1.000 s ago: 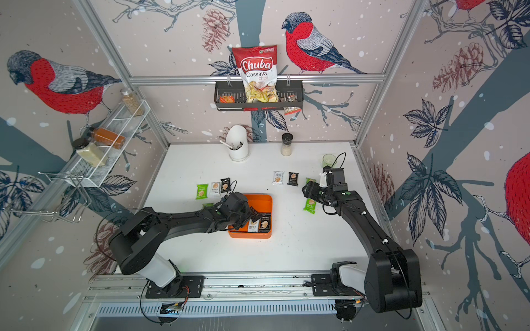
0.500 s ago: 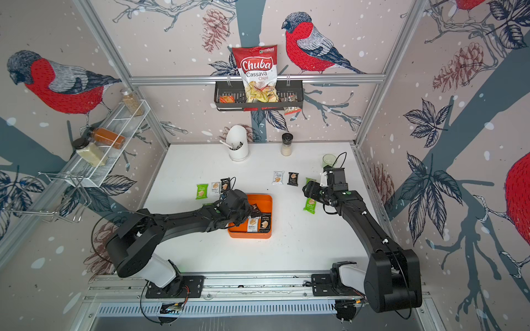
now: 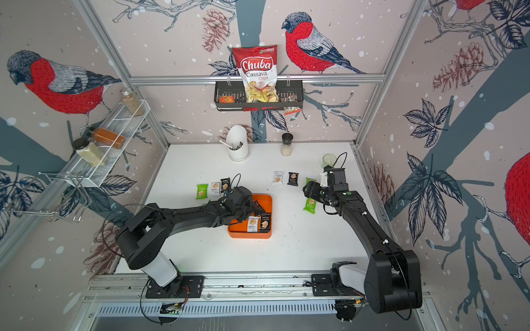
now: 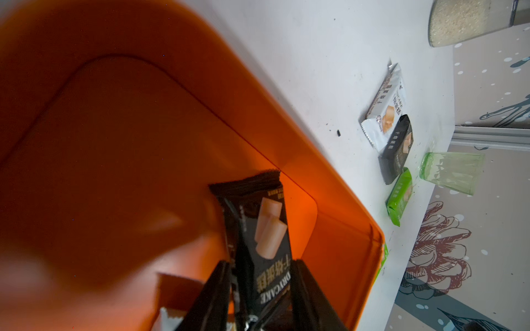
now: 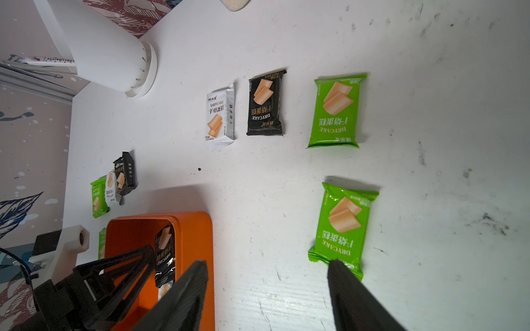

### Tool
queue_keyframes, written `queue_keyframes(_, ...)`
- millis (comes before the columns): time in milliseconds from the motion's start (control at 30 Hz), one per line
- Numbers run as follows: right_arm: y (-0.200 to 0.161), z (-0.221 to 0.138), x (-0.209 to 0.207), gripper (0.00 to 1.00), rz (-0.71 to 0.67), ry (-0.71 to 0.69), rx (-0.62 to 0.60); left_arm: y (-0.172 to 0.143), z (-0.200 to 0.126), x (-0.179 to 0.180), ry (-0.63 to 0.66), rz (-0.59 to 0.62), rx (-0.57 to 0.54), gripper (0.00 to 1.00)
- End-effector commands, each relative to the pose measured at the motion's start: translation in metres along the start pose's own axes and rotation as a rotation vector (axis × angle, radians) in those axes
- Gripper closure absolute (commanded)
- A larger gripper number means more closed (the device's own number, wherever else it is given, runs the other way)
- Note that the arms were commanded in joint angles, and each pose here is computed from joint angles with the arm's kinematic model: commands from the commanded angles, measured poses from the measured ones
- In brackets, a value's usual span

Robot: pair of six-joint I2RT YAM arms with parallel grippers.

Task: Take the cookies out of the storage box
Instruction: Pick up the cookie from the storage box.

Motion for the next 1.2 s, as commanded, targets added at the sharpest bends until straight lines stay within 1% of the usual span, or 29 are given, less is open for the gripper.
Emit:
queue_keyframes(0, -0.001, 0.0, 0.0, 0.28, -0.003, 0.003, 0.003, 0.004, 0.004, -0.004, 0.04, 0.06, -0.034, 0.6)
queue_keyframes(100, -0.001, 0.0, -0.001, 0.28, -0.005, 0.002, 0.003, 0.007, 0.004, -0.015, 0.064, 0.11, -0.046, 0.59)
queue_keyframes(133, 0.0, 0.0, -0.001, 0.28, -0.005, 0.002, 0.002, 0.008, 0.003, -0.013, 0.089, 0.126, -0.048, 0.57)
queue_keyframes(167, -0.001, 0.0, -0.001, 0.28, -0.006, 0.002, 0.002, 0.009, 0.0, -0.021, 0.091, 0.14, -0.056, 0.54)
queue_keyframes(300, -0.001, 0.002, -0.002, 0.28, -0.004, 0.001, 0.003, 0.009, -0.005, -0.026, 0.146, 0.186, -0.039, 0.38)
queue_keyframes(400, -0.001, 0.002, -0.002, 0.28, -0.003, 0.003, 0.003, 0.003, -0.006, -0.03, 0.159, 0.208, -0.008, 0.33)
queue_keyframes(567, -0.001, 0.002, -0.003, 0.28, -0.002, 0.003, 0.0, -0.006, -0.003, -0.034, 0.21, 0.235, 0.007, 0.31)
queue_keyframes(733, -0.001, 0.0, -0.004, 0.28, -0.006, -0.008, -0.013, -0.012, 0.005, -0.036, 0.192, 0.17, 0.05, 0.3)
queue_keyframes(900, 0.001, -0.005, -0.004, 0.28, -0.011, -0.011, -0.044, -0.011, 0.007, -0.04, 0.263, 0.191, 0.061, 0.29)
queue_keyframes(1167, 0.002, -0.012, -0.006, 0.28, -0.019, -0.023, -0.088, -0.012, 0.012, -0.033, 0.353, 0.211, 0.086, 0.29)
Point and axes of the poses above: each gripper's point midway between its finger pads, its own z axis out along the fingers, its own x axis along the line the jaws close on, y = z × x, the point moved 10 cm from there along -z, back along the fingers, and after that the axes turned 3 degrees about -z, right-handed, at the moved point
